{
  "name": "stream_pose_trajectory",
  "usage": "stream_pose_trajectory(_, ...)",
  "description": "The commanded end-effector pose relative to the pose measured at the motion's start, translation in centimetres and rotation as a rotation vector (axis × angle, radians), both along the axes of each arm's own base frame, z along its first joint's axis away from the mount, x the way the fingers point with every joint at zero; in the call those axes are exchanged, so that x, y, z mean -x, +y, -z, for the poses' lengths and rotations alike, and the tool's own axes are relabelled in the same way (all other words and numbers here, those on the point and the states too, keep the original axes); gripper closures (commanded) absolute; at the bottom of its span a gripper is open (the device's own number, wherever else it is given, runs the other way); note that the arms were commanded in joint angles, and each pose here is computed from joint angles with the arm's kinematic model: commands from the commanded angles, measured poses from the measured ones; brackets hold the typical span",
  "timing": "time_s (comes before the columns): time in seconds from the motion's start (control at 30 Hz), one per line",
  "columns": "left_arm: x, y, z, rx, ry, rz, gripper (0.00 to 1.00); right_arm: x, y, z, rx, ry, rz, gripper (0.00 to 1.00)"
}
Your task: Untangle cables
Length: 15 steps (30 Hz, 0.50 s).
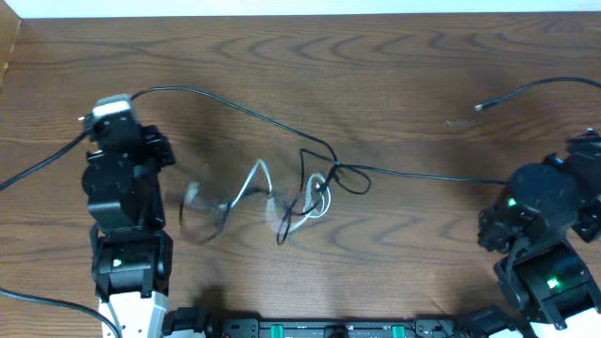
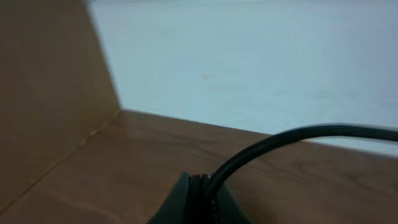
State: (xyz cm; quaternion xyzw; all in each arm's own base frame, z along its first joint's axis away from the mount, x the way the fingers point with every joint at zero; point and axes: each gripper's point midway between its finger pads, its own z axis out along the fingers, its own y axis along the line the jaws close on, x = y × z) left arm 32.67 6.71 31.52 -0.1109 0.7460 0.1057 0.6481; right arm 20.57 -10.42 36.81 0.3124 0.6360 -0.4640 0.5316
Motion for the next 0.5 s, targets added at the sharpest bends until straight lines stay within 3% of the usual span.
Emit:
stream_pose_trajectory(0.0, 0.5, 1.5, -0.9, 0.104, -0.06, -0.074, 0.93, 1.8, -1.9, -1.1, -0.025, -0.087, 0.111, 0.99)
stream_pose_trajectory(0.2, -0.6, -1.6, -0.5, 0.133, -0.041, 0.111, 0.93, -0.2, -1.2, -0.8, -0.051, -0.091, -0.011, 0.99)
stream_pose_trajectory(0.3, -1.4, -4.2, -0.2, 0.157, -0.031, 0.267, 0.93, -3.4, 0.9, -0.3, -0.084, -0.071, -0.228, 0.99)
stream_pose_trajectory(0.33, -1.7, -5.2, -0.2, 0.166, -0.031, 0.327, 0.93, -4.9, 2.4, 0.2, -0.102, -0.047, -0.353, 0.84)
stream_pose_trajectory(0.4, -2.0, -6.8, -0.3, 0.177, -0.032, 0.421, 0.92, -7.6, 6.3, 1.5, -0.136, 0.022, -0.614, 0.43)
stream_pose_trajectory(0.43, -2.1, -7.5, -0.2, 0.183, -0.03, 0.464, 0.89, -8.6, 8.8, 2.3, -0.159, 0.064, -0.769, 0.22)
stream_pose_trajectory(0.47, -2.1, -8.2, -0.2, 0.19, -0.027, 0.507, 0.76, -9.4, 12.1, 3.2, -0.198, 0.102, -0.958, 0.01)
